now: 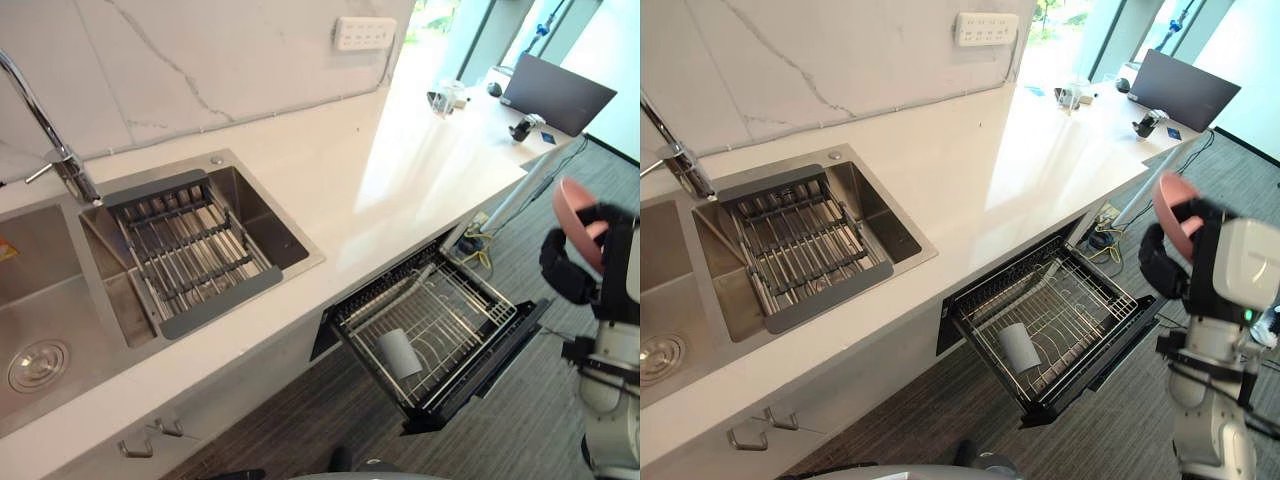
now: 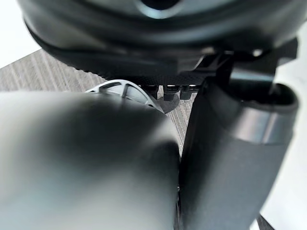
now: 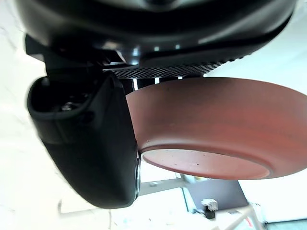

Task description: Walk over to the sink, pick up the cup, carry it to the dishwasher, place the cup inside the dishwasher, then close the dishwasher door

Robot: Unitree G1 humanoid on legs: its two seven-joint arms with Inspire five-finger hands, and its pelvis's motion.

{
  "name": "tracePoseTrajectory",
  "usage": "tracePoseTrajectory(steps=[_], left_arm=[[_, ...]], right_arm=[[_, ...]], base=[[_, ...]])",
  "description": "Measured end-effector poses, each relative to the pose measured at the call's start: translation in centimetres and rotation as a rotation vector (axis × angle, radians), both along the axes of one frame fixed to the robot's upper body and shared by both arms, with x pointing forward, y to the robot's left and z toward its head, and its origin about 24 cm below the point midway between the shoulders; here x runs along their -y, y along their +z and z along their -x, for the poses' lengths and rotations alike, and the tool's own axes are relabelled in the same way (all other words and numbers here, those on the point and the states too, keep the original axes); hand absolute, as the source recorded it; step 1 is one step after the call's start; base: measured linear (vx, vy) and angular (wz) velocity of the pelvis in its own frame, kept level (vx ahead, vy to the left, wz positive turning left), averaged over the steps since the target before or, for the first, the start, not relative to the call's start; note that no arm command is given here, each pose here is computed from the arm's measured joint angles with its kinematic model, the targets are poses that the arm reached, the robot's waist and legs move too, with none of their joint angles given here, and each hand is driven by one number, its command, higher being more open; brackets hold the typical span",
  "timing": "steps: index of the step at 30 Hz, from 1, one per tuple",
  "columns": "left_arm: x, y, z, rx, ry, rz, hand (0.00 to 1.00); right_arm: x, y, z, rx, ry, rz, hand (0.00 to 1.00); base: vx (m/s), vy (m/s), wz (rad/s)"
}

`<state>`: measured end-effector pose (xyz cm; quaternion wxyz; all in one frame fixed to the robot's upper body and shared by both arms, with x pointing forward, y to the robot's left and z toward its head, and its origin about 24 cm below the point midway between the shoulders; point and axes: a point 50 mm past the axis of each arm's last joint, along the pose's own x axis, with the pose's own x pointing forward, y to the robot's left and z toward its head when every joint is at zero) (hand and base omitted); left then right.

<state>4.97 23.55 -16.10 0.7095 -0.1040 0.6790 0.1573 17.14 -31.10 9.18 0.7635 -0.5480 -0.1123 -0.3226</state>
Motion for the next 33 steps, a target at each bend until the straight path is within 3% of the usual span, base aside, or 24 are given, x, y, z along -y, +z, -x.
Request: tracePoseTrajectory(steps=[11,19,33], left_arm=[[1.6,0.2,-2.1,0.088,0.05,0.039,1.0],[3.0,0.8,-5.6,0.21,0.156,0.164,1.0],[5.5,2.1,-10.0,0.322,0.081,0.321,1.0]], right_arm=[[0.2,-2.3,0.2,-0.044,-0.059,-0.073,0.0],[0.6,-2.7,-4.4,-0.021,-0.1,-0.118,0.0],[2.5,4.6,-12.6,0.113,-0.093,-0.057,0.0]], base=[[-0.02,0.07,0.15],[-0.02,0.059,0.16],[-0.01,0.048,0.09]])
